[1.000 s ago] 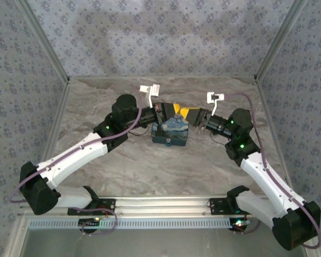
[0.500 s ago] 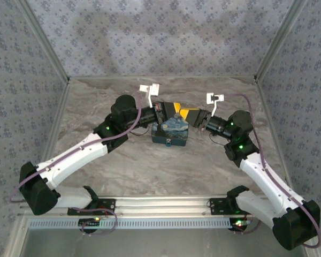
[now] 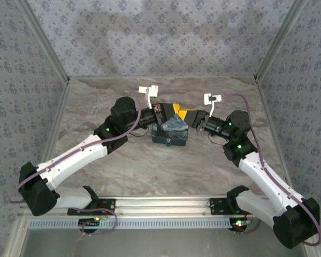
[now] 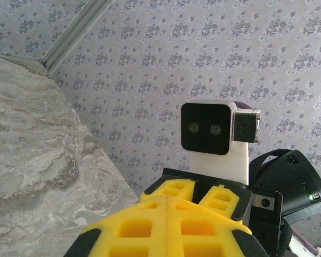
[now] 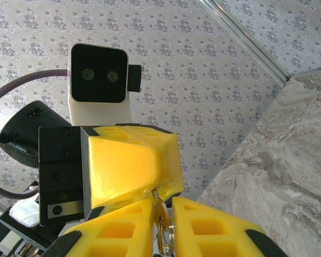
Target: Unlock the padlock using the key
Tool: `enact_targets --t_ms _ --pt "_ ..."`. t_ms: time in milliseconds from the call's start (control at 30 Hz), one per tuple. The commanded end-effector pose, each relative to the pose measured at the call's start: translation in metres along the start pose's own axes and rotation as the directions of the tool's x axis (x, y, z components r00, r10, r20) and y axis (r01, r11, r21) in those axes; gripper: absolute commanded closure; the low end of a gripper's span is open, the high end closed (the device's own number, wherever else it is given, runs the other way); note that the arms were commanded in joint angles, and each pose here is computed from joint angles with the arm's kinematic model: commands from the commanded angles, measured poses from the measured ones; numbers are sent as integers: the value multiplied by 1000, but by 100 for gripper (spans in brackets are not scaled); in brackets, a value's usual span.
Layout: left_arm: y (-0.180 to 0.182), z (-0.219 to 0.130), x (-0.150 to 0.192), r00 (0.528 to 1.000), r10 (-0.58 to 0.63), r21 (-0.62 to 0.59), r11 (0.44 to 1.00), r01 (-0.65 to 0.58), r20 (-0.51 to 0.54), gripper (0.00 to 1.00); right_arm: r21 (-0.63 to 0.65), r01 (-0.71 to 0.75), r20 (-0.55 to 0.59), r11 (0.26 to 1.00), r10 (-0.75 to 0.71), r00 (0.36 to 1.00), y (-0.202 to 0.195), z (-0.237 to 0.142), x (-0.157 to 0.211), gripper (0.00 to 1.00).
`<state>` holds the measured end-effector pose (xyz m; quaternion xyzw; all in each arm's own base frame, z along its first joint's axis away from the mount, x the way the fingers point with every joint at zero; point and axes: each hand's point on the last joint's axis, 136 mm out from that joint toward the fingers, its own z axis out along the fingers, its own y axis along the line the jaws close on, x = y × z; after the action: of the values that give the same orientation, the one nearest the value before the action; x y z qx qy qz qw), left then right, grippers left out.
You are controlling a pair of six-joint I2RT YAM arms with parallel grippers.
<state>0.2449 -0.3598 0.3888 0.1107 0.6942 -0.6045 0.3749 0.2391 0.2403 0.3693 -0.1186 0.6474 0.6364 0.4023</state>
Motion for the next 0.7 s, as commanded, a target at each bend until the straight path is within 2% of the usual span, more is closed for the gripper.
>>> enact_targets --t_ms 0,100,200,233,333,467,667 --pt "-24 -7 -14 999 15 71 997 -19 49 100 -35 36 0 999 -36 999 11 1 -2 90" --pt "-24 -8 -14 999 12 71 997 -16 53 100 -37 46 -2 998 -47 999 12 1 -1 100" --pt "-24 -10 -15 998 15 63 998 -18 59 97 -20 58 -4 998 -58 998 9 -2 0 100" --pt "-23 -11 -16 998 15 55 998 -19 61 91 -15 65 -2 998 -65 998 9 -3 0 100" --pt "-22 -17 -20 997 16 33 999 -19 79 61 -3 78 6 997 -78 997 8 -6 0 100" --pt "-21 -24 -23 996 23 16 1000 -24 90 57 4 84 6 996 -84 996 7 -8 0 100" --pt "-19 -23 -20 997 16 14 1000 -17 80 57 7 85 11 996 -86 996 7 -9 -1 100"
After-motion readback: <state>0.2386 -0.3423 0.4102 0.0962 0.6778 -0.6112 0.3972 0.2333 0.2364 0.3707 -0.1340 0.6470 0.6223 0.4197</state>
